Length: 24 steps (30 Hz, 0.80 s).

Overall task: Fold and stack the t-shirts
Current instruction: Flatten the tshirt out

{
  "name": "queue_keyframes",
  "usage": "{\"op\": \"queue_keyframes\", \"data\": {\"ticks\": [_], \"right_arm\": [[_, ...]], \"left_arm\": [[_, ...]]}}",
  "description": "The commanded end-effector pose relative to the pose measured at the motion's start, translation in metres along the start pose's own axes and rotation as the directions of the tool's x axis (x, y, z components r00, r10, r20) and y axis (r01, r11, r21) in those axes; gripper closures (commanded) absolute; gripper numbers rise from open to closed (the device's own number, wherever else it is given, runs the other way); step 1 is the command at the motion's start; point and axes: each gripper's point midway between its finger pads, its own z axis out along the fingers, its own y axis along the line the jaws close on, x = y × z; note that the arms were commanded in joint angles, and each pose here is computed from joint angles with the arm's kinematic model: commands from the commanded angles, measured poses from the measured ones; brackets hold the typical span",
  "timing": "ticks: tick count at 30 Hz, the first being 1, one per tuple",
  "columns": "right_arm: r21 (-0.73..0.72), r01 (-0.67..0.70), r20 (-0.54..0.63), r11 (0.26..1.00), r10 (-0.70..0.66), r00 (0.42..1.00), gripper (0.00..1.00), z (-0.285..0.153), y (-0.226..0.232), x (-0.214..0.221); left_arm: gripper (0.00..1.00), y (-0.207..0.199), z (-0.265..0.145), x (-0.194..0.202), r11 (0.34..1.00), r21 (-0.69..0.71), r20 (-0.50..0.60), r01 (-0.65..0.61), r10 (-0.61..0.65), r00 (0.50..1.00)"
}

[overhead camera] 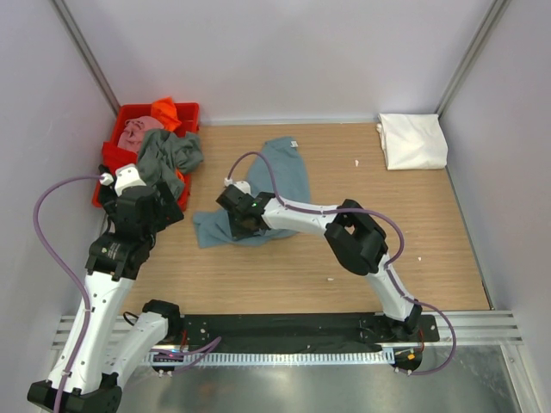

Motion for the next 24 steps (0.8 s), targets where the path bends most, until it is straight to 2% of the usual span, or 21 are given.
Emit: {"op": "queue_keyframes", "data": {"ticks": [1,7,8,11,14,16,17,18,20,21,22,24], "right_arm": [[-0.05,-0.017,0.115,0.999,0.022,0.993,0.98,-0.039,0.013,-0.035],[-0.021,-0.039,0.282,0.999,0.043,0.959,0.99,-0.117,-0.009,-0.092],[-0.032,-0.061,0.333,0.998,0.068,0.941,0.99,-0.145,-0.017,-0.109],[0.002,-0.101,0.404,0.995,0.091,0.91,0.99,-0.184,-0.049,-0.125],[0.059,-0.184,0.502,0.981,0.13,0.855,0.99,-0.238,-0.104,-0.139],[0.104,-0.258,0.562,0.96,0.157,0.812,0.99,-0.278,-0.152,-0.134],[0.162,-0.284,0.553,0.945,0.152,0.819,0.99,-0.278,-0.175,-0.119],[0.177,-0.357,0.633,0.917,0.172,0.755,0.99,-0.316,-0.204,-0.118],[0.241,-0.423,0.668,0.873,0.168,0.725,0.99,-0.333,-0.238,-0.095],[0.282,-0.468,0.701,0.838,0.153,0.696,0.99,-0.347,-0.257,-0.086],[0.269,-0.515,0.749,0.814,0.159,0.643,0.99,-0.372,-0.272,-0.076],[0.324,-0.559,0.763,0.763,0.138,0.631,0.99,-0.38,-0.294,-0.054]], "left_arm": [[0.0,-0.001,0.001,-0.01,1.0,0.0,0.042,0.022,-0.022,0.999],[0.0,-0.004,0.003,-0.009,1.0,0.006,0.03,0.015,-0.016,0.999],[0.0,-0.005,0.003,-0.008,1.0,0.015,0.024,0.014,-0.014,1.0],[0.0,-0.011,0.004,-0.008,0.999,0.044,0.021,0.018,-0.018,1.0],[0.0,-0.027,0.005,0.0,0.992,0.123,-0.023,0.018,-0.015,1.0],[0.03,-0.044,0.005,0.006,0.981,0.192,-0.067,0.018,-0.005,0.998],[0.04,-0.049,0.008,0.01,0.98,0.198,-0.092,0.011,0.007,0.996],[0.05,-0.054,0.008,0.013,0.977,0.211,-0.112,0.007,0.017,0.994],[0.08,-0.063,0.007,0.016,0.972,0.234,-0.137,0.019,0.014,0.99],[0.08,-0.071,0.006,0.02,0.968,0.25,-0.149,0.01,0.028,0.988],[0.09,-0.074,0.007,0.02,0.971,0.239,-0.146,0.016,0.019,0.989],[0.09,-0.089,0.006,0.027,0.966,0.258,-0.155,-0.009,0.05,0.987]]}}
